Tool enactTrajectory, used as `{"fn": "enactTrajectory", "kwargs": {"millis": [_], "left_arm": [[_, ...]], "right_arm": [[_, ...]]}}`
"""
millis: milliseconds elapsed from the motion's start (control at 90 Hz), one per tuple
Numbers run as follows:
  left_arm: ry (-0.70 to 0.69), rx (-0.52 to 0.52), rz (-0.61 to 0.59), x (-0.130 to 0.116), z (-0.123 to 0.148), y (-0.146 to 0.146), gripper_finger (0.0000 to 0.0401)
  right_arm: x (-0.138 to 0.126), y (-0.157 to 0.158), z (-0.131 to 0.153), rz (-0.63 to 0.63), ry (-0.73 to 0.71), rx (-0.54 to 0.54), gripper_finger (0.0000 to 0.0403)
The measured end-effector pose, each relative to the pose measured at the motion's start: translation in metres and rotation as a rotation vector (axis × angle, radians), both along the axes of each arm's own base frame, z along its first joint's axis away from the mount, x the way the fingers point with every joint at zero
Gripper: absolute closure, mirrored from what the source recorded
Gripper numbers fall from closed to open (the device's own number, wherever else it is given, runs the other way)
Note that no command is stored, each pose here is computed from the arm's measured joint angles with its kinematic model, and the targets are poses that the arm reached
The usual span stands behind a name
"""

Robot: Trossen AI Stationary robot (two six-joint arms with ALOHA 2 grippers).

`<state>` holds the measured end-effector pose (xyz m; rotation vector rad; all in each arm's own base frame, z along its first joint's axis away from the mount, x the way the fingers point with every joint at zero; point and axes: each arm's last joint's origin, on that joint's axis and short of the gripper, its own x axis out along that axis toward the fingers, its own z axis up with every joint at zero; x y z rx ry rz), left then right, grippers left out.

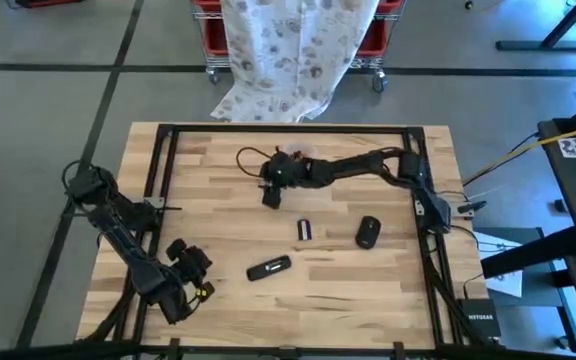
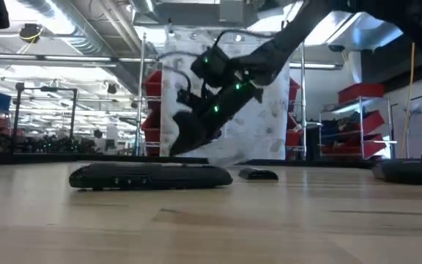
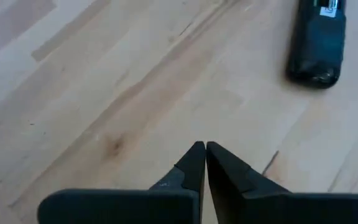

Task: Insert battery
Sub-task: Insert the white battery into the remote control

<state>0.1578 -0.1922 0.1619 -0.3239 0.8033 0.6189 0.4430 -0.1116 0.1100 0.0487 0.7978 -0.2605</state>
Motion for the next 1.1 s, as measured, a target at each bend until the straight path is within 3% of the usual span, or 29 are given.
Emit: {"fn": "enactTrajectory", "kwargs": {"millis": [289, 467, 733, 878, 1100], "left_arm": [[-0.003, -0.004, -0.009, 0.001, -0.003, -0.002, 0.0401], [0.002, -0.010, -0.011, 0.001, -0.003, -0.003, 0.0401], [-0.001, -0.002, -0.013, 0.001, -0.003, -0.003, 0.0401], [-0.014, 0.008, -0.013, 0.002, -0.003, -0.002, 0.0401], [-0.018, 0.007, -0.013, 0.002, -0.003, -0.003, 0.0401]], "right_arm": [[-0.003, 0.001, 0.000, -0.002, 0.042, -0.026, 0.0274], [-0.004, 0.001, 0.009, -0.001, 0.057, -0.033, 0.0283], [0.004, -0.033, 0.069, -0.185, 0.167, -0.274, 0.0283], [0.010, -0.061, 0.078, -0.202, 0.217, -0.222, 0.0292], [0.025, -0.063, 0.058, -0.154, 0.377, -0.201, 0.0357]]}}
